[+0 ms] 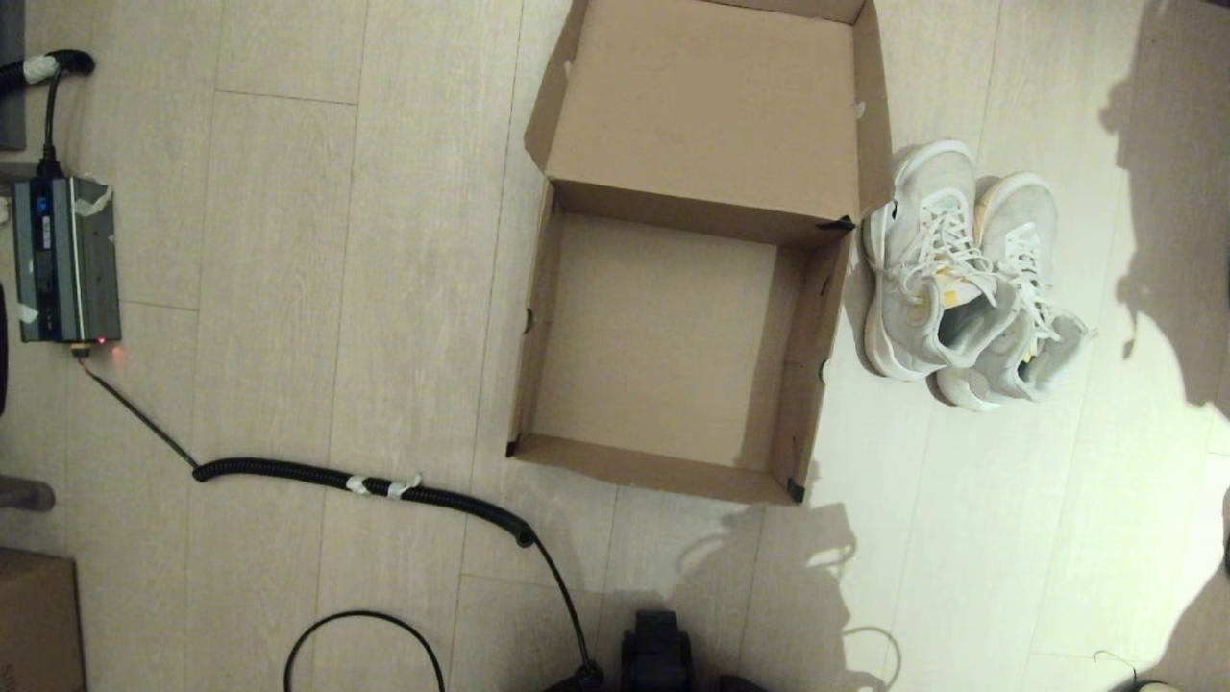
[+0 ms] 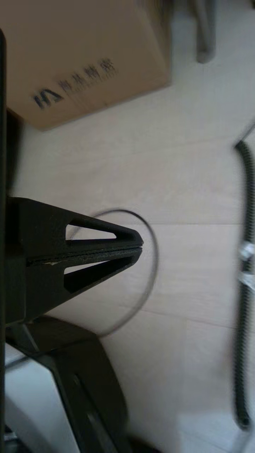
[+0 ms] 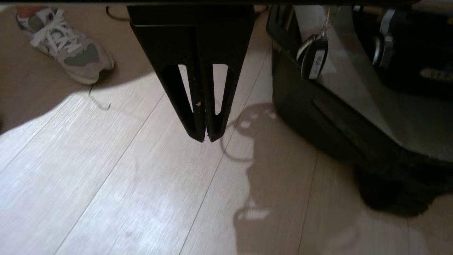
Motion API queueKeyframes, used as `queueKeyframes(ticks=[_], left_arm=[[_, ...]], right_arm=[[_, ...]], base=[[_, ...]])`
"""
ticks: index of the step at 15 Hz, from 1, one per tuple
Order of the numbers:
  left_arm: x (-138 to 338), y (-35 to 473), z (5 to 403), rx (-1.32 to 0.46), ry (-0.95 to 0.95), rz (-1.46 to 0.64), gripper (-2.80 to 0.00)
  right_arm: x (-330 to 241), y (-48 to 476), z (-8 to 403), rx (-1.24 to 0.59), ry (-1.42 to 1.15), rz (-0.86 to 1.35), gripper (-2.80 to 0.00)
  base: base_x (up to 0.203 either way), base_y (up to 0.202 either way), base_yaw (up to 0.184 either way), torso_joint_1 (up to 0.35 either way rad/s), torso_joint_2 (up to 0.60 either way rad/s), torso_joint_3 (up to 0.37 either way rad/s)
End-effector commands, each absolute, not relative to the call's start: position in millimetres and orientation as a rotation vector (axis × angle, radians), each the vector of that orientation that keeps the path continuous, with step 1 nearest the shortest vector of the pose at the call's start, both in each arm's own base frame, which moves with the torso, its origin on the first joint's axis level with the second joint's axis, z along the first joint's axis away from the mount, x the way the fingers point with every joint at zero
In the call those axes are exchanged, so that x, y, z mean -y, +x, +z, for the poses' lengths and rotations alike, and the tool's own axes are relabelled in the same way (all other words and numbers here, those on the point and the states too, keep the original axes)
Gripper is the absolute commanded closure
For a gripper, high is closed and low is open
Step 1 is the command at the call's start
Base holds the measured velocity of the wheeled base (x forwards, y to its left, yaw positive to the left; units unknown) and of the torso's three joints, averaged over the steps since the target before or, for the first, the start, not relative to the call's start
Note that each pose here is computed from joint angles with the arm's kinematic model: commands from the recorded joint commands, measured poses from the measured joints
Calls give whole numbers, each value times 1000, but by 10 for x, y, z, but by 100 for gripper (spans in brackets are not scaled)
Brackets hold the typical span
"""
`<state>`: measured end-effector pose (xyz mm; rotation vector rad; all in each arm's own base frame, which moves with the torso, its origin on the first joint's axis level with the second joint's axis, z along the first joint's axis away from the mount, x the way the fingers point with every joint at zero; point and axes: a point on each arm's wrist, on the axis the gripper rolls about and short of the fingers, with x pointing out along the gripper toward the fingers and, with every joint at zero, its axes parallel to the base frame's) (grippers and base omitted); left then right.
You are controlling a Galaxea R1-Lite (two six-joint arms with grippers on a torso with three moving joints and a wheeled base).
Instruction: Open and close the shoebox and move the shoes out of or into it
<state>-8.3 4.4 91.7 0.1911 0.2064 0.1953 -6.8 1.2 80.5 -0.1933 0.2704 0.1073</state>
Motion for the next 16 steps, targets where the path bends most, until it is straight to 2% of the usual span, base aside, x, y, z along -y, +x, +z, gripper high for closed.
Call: queueKeyframes(ticks=[1,4,5,16], left_arm=[[-24,-210,882,-73,178,123,0],[5,-259,777,-28,134,-26,0],[2,-256,765,-46,82,-11,0],[3,-253,761,-45,92,-19,0]], right_arm=[[-9,-195,782,-111,-194,87,0],[-6,-232,750,-5,-140,46,0],[-6,-228,753,-3,-132,42,0],[-3,-227,749,-6,-98,28,0]], base=[[0,0,0,0,0,0],[0,0,0,0,0,0],[0,0,0,0,0,0],[0,0,0,0,0,0]])
